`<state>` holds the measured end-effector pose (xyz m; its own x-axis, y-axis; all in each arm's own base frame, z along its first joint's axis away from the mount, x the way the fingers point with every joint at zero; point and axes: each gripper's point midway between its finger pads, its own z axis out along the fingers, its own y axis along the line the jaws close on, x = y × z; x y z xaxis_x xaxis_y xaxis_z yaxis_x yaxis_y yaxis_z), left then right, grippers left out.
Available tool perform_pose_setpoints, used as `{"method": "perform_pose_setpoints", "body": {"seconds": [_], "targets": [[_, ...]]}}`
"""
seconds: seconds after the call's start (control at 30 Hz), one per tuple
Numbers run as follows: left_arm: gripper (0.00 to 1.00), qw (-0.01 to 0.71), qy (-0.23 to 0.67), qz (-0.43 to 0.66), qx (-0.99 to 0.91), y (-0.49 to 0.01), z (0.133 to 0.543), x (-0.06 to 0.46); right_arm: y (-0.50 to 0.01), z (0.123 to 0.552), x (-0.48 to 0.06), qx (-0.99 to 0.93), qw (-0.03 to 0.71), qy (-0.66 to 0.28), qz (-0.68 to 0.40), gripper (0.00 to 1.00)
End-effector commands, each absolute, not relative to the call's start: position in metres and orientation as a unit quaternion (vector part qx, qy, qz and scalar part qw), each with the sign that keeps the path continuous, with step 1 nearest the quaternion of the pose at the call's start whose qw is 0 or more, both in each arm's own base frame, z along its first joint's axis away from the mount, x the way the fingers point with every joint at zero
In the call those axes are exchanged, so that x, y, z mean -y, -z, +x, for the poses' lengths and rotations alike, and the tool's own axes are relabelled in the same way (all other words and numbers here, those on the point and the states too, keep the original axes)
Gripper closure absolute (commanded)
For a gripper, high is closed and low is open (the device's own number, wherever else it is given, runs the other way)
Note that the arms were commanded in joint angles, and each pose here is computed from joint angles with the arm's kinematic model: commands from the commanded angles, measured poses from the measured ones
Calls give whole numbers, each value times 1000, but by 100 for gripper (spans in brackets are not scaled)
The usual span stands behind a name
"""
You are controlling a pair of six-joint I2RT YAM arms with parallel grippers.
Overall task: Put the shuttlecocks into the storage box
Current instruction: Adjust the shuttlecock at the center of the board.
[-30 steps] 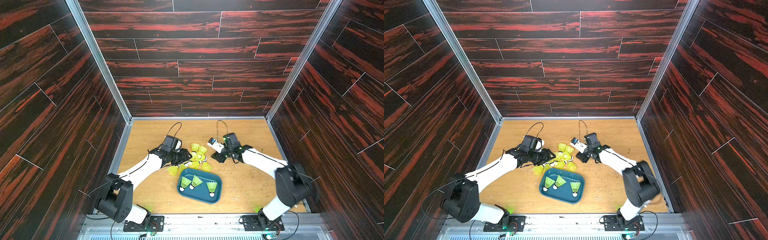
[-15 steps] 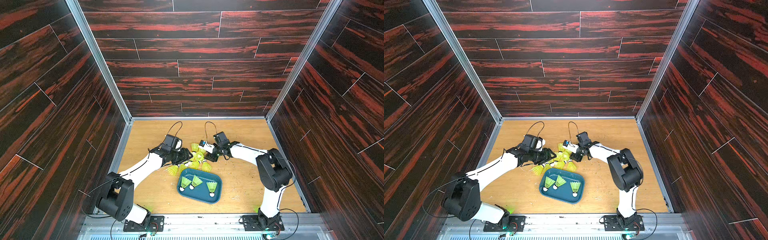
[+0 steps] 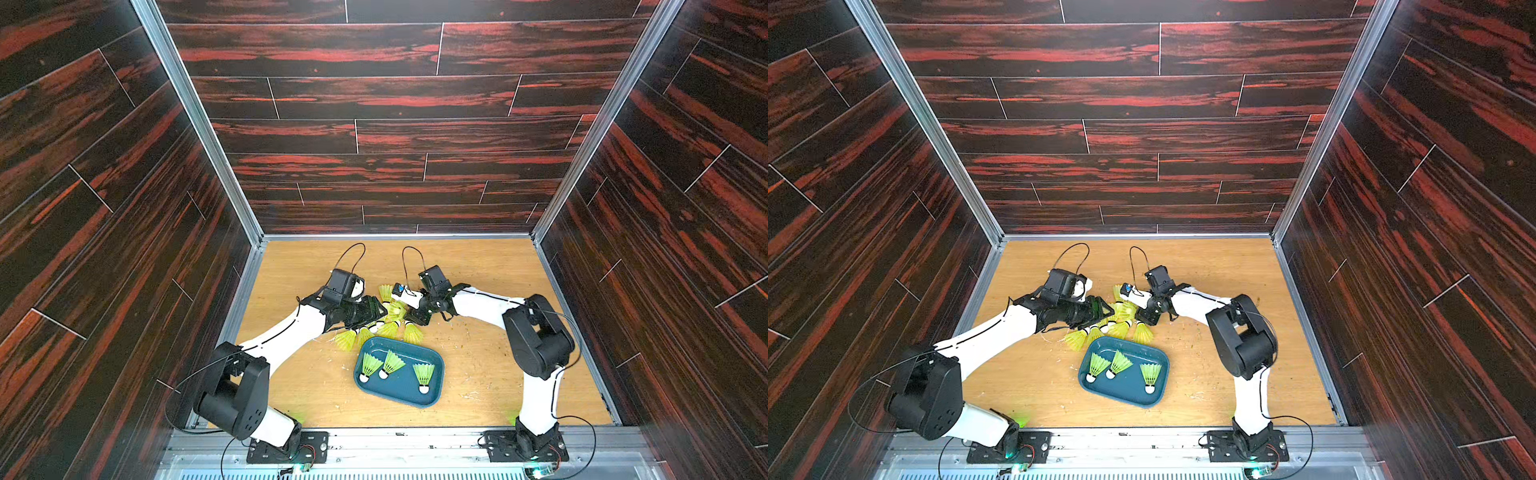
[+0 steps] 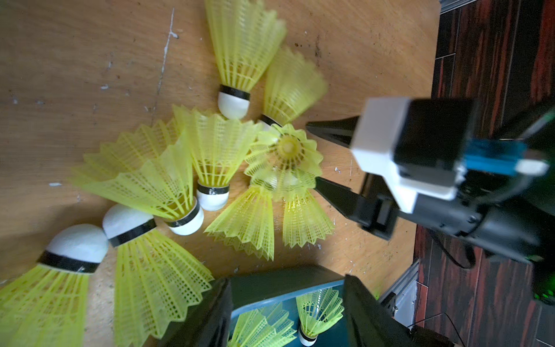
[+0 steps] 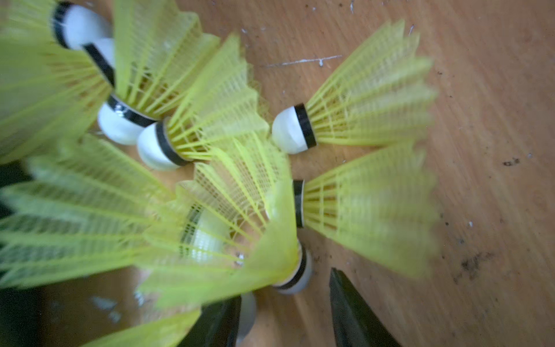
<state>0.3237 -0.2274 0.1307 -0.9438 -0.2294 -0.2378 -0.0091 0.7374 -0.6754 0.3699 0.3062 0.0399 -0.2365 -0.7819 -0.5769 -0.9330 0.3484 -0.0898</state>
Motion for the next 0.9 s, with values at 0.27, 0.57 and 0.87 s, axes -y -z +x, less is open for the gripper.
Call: {"method": "perform_pose_setpoints", "body": {"seconds": [0.27, 0.57, 0.87], "targets": [[38, 167, 366, -63, -913, -141, 324, 225, -34, 384, -313, -788, 274, -120, -538, 43], [38, 168, 359, -65, -916, -143, 319, 220, -33, 372, -326, -750, 285, -121, -585, 36], [38, 171, 351, -68, -918, -146, 311, 210, -45, 370, -344, -717, 308, -136, -611, 33]]}}
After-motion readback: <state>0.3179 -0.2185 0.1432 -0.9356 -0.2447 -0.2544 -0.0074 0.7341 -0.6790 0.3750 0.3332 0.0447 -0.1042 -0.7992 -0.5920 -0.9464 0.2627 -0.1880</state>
